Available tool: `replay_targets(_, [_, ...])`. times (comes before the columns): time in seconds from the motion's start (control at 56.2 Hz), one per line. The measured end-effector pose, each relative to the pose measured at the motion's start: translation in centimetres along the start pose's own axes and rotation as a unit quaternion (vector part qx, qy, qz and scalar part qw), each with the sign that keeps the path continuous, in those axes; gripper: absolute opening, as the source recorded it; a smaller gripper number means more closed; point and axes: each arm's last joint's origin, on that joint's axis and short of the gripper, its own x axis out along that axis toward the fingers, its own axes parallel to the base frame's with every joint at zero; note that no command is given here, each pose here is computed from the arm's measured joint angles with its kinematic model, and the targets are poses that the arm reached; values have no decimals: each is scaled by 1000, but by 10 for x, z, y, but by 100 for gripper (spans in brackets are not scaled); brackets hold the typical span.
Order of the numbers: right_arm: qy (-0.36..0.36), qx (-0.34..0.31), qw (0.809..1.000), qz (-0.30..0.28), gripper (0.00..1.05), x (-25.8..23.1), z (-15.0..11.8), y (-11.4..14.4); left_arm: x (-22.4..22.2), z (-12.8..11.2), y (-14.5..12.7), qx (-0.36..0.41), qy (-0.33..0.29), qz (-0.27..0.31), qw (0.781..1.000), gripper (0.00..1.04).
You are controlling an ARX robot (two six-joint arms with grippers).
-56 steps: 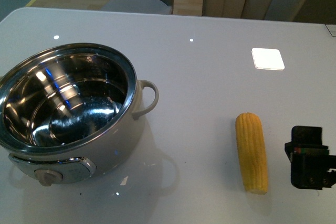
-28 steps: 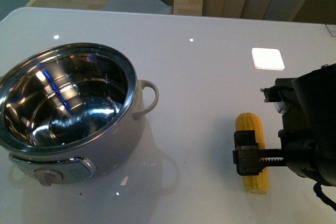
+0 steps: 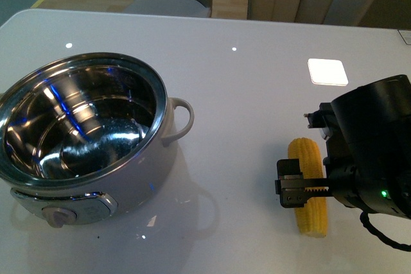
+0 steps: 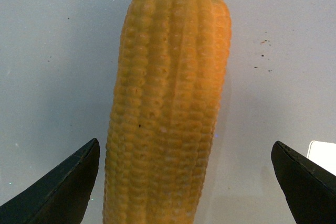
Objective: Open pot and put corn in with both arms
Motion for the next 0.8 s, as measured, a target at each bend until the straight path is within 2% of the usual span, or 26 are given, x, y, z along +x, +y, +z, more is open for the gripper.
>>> replay_targets(0.676, [24, -7, 1000, 11, 96, 28, 5, 7, 0, 0, 0, 0, 0, 0, 1000, 98])
replay_targets(0.801, [25, -6, 1000, 16, 80, 29, 5, 8, 0, 0, 0, 0, 0, 0, 1000, 98])
